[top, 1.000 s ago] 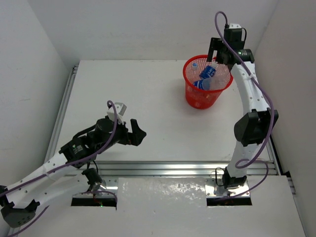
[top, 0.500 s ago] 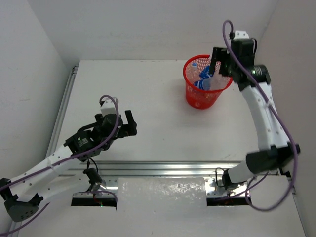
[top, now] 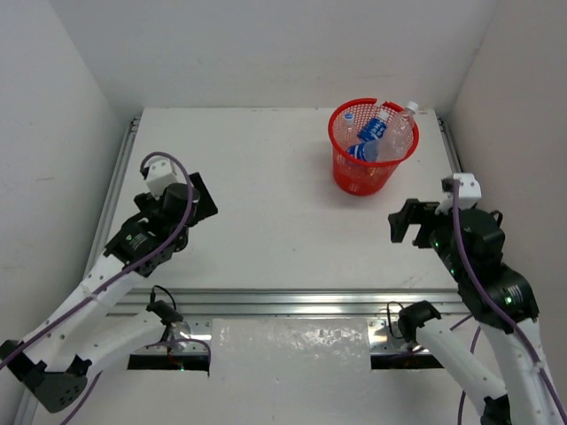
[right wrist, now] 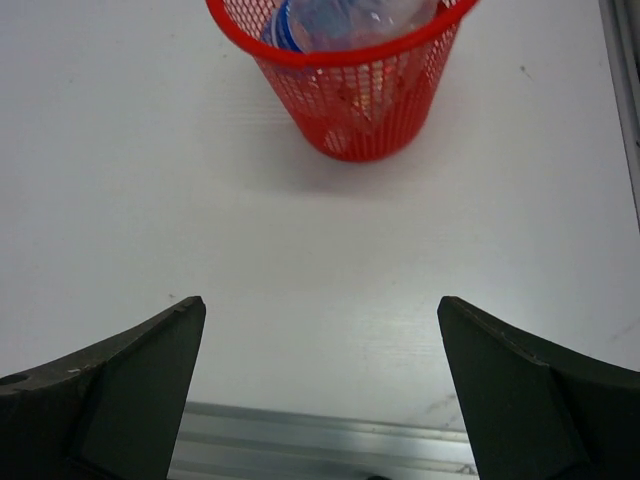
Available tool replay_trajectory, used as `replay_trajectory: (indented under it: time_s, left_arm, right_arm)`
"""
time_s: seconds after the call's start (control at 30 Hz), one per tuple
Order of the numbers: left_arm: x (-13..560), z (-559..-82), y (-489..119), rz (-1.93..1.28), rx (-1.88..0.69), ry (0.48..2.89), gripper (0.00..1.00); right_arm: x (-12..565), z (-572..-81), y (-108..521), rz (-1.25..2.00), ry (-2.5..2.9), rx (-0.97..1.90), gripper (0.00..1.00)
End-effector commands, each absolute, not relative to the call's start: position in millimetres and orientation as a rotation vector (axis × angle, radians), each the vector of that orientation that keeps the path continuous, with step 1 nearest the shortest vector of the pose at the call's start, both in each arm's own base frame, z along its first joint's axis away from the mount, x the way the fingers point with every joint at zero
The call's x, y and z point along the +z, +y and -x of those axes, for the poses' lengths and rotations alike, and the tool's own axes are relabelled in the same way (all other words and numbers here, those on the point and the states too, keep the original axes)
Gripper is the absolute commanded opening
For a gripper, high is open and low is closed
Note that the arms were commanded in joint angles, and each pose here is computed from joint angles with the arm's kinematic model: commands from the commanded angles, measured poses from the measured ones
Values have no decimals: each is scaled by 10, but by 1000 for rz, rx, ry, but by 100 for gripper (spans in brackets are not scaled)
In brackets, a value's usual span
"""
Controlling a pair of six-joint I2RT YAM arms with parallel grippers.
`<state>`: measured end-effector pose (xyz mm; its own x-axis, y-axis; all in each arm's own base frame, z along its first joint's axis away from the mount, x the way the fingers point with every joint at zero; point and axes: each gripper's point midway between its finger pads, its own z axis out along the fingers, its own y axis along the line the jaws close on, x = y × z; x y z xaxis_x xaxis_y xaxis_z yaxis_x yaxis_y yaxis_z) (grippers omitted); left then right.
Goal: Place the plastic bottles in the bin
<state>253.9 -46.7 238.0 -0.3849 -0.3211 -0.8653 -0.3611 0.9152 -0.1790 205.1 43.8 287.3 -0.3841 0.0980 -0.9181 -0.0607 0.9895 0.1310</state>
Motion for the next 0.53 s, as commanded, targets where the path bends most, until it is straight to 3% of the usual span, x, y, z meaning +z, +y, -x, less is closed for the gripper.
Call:
replay_trajectory:
  time_s: [0.0,0.2,0.5]
  left_arm:
    - [2653,-2473,-418,456,-26,1907,100]
    - [2490,-2369,-462,443,-116,1894,100]
    - [2589,-2305,-453,433,-170,1846,100]
  right_arm:
    - [2657,-1793,284,-82,1965,146,99]
    - [2495,-1575,374,-32,1940,247,99]
    - [2241,-1704,532,-8,2004,297,99]
